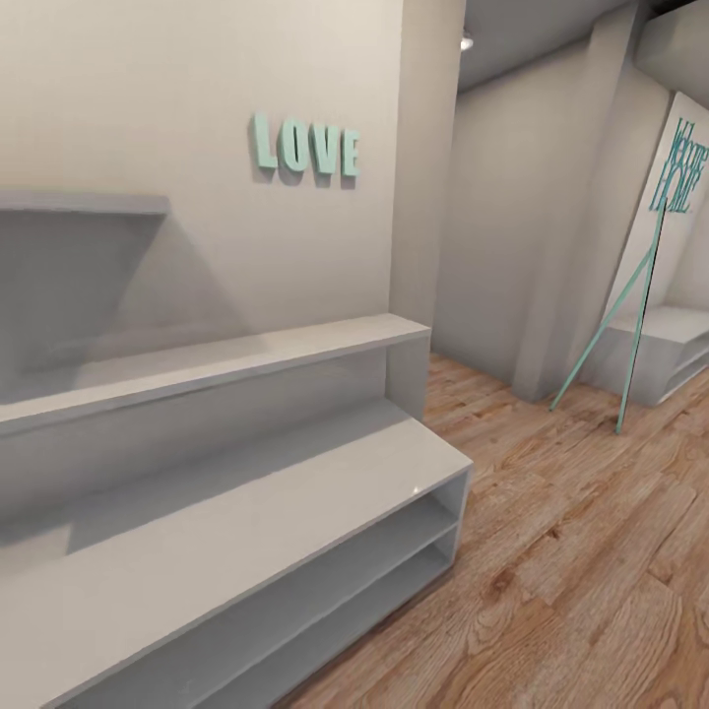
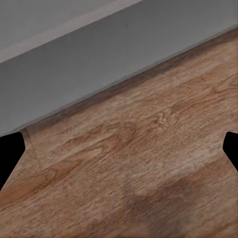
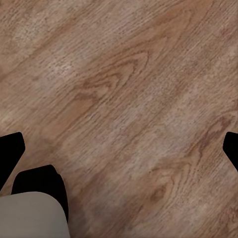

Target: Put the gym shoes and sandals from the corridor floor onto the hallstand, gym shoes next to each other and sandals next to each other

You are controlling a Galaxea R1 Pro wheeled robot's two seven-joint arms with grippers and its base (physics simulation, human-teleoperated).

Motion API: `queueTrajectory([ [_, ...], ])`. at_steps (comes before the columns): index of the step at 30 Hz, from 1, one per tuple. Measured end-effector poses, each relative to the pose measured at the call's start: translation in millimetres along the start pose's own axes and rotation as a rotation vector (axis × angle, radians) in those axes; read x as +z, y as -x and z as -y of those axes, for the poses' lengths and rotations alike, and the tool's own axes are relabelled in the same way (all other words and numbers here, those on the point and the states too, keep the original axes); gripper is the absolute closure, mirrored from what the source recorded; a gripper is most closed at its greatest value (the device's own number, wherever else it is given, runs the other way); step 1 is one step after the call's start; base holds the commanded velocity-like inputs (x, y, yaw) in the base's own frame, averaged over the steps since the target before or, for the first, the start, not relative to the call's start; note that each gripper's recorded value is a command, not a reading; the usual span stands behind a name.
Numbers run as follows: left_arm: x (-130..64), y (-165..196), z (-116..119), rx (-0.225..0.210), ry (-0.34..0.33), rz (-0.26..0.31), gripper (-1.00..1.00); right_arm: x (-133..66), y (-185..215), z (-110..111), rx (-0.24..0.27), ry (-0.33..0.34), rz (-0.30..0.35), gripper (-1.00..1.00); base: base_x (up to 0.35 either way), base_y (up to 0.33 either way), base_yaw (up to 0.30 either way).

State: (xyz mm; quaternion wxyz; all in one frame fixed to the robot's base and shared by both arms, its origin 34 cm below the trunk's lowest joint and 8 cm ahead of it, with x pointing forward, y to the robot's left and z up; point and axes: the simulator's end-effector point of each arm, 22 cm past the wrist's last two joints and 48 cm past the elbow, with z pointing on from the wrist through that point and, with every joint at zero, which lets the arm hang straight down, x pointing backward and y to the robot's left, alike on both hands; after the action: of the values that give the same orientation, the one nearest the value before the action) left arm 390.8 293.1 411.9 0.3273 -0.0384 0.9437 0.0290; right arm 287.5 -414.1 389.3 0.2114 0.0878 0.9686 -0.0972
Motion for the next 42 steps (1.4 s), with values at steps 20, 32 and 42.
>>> queueTrajectory([
  [20, 0.1, 0.3, -3.0, 0.003, 0.002, 0.000, -1.00, 0.0, 0.1, 0.0, 0.000, 0.000, 0.000, -1.00, 0.000, 0.000, 0.000],
  [32, 0.2, 0.7, -6.8, 0.006, 0.006, 0.001, -1.00, 0.0, 0.2, 0.0, 0.000, 0.000, 0.001, -1.00, -0.043, 0.000, 0.000],
  [42, 0.2, 1.0, -7.5, 0.006, 0.007, 0.002, -1.00, 0.0, 0.4, 0.0, 0.000, 0.000, 0.001, -1.00, -0.243, 0.000, 0.000],
])
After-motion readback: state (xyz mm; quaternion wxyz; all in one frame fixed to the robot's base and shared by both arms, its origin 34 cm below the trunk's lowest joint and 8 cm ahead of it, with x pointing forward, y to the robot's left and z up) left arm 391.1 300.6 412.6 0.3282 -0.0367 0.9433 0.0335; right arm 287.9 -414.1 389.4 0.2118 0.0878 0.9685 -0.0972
